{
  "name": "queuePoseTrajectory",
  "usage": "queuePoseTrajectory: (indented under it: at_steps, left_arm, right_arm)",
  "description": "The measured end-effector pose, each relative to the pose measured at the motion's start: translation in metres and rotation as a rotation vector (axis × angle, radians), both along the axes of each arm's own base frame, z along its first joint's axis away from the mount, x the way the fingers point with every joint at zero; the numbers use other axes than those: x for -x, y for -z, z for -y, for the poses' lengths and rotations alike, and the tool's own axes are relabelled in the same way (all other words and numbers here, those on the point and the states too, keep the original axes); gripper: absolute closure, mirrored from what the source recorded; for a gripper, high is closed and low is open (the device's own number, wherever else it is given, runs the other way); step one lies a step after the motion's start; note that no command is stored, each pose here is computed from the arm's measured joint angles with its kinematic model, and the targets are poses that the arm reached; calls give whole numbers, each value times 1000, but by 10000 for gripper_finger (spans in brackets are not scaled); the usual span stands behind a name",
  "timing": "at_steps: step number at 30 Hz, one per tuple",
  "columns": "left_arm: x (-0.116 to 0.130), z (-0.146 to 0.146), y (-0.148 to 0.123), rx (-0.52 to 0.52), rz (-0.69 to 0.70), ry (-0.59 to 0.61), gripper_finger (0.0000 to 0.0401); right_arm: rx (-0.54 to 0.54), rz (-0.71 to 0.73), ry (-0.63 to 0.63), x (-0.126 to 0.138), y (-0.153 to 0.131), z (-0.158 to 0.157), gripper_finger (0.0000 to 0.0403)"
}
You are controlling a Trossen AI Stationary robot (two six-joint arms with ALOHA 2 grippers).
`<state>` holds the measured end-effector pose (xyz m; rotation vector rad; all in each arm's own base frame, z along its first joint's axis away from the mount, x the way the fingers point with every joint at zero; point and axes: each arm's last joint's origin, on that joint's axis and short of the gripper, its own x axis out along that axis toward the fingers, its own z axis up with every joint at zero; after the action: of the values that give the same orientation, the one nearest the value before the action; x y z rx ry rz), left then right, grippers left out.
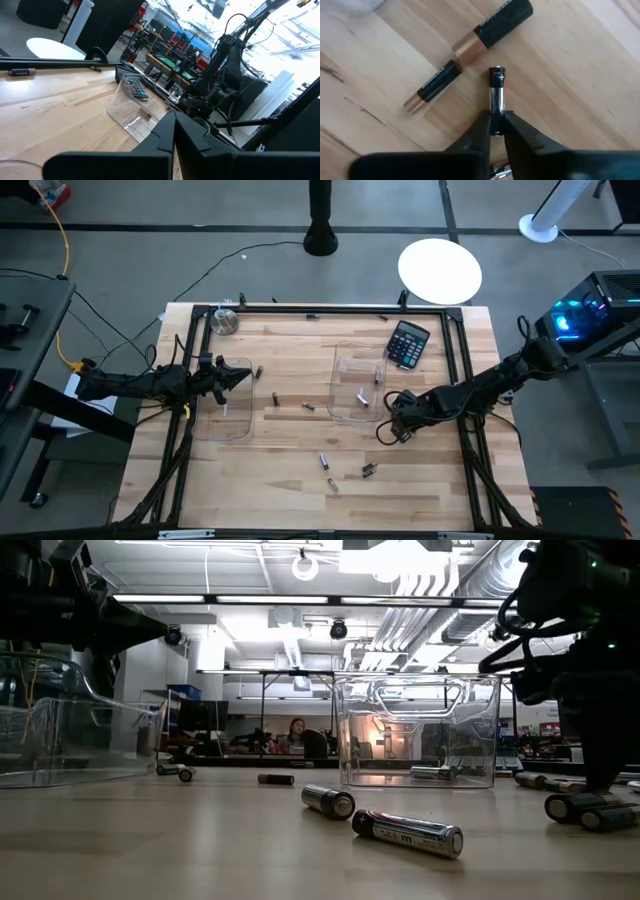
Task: Sort batteries
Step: Put the silver battery into the right transparent bin
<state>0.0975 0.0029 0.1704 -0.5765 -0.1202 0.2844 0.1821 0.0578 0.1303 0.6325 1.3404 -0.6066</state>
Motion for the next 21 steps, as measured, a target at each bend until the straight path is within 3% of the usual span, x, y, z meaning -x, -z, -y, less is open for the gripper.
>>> queuePoseTrajectory:
  at_steps: [4,9,15,21]
  left_arm:
    - [0,0,0,0,0,-1,401]
    - [0,0,0,0,0,0,401]
    - [0,0,0,0,0,0,401]
    - [0,0,0,0,-2,0,401]
  right_arm:
    - [0,-47,-24,1,-21,0,387]
    - [61,-14,-33,4,-71,3,396]
    - [124,356,34,-17,-123,3,399]
    - [108,566,42,-53,-121,5,387]
